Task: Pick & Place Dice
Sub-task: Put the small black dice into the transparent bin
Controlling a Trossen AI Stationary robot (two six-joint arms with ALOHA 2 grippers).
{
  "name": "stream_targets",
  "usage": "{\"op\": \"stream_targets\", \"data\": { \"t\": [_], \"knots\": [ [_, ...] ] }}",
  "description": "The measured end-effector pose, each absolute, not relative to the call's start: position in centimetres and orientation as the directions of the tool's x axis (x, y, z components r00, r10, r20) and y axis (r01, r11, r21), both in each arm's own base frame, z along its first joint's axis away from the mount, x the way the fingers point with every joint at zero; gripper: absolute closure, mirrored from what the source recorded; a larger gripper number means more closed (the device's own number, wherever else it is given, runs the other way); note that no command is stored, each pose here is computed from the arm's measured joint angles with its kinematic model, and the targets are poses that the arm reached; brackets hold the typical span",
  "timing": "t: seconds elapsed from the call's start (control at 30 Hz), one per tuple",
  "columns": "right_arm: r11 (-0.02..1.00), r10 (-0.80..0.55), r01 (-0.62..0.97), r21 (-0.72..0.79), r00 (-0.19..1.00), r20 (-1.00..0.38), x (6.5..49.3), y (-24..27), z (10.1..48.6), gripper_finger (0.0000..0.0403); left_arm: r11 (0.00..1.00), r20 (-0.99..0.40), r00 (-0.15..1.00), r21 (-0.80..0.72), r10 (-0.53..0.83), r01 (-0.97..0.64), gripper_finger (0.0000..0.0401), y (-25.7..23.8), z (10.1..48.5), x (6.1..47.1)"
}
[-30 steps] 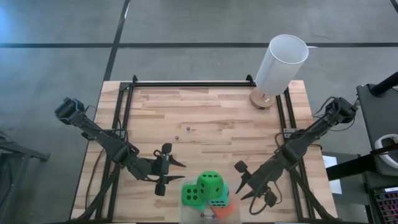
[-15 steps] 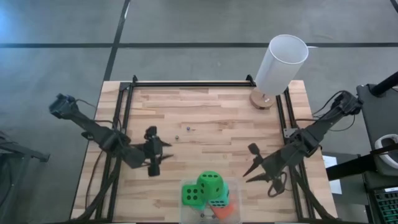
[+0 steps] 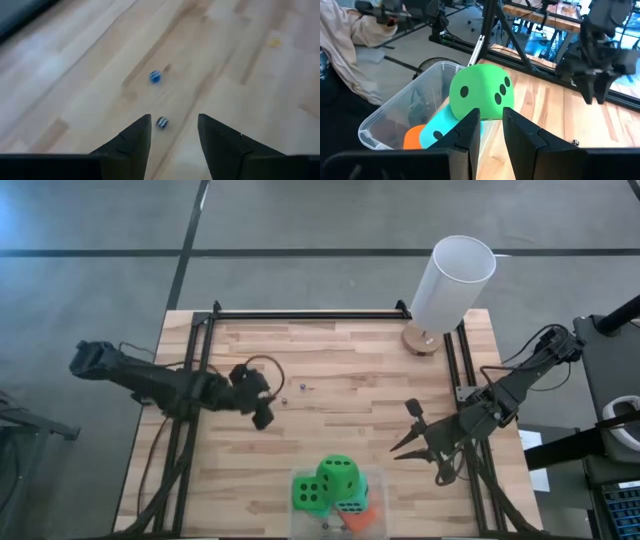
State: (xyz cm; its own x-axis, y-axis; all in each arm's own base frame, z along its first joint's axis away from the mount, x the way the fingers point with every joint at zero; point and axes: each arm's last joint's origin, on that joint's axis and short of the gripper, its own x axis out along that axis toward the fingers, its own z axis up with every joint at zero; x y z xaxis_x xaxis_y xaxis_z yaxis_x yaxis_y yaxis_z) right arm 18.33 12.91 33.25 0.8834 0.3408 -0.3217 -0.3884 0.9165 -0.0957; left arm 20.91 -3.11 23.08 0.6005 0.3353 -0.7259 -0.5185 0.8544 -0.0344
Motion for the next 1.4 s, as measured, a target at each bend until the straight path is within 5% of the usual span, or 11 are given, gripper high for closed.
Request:
{"op": "stream_targets", "data": {
  "t": [0.47, 0.8, 1.4],
  "knots": [
    [0.939, 0.281, -0.327, -0.103, 0.906, -0.316, 18.4, 12.8, 33.2, 0.0322, 0.673, -0.769, 0.535, -0.191, 0.35, -0.714, 0.0221, -0.5, 17.5, 23.0],
    [0.941, 0.266, -0.316, -0.12, 0.911, -0.314, 18.4, 12.7, 33.2, 0.0333, 0.632, -0.815, 0.438, -0.117, 0.379, -0.766, 0.0217, -0.6, 13.8, 25.1],
    [0.939, 0.261, -0.32, -0.129, 0.903, -0.34, 18.4, 12.7, 32.8, 0.0336, 0.573, -0.861, 0.323, -0.046, 0.393, -0.818, 0.0225, -0.9, 12.6, 27.5]
  ]
}}
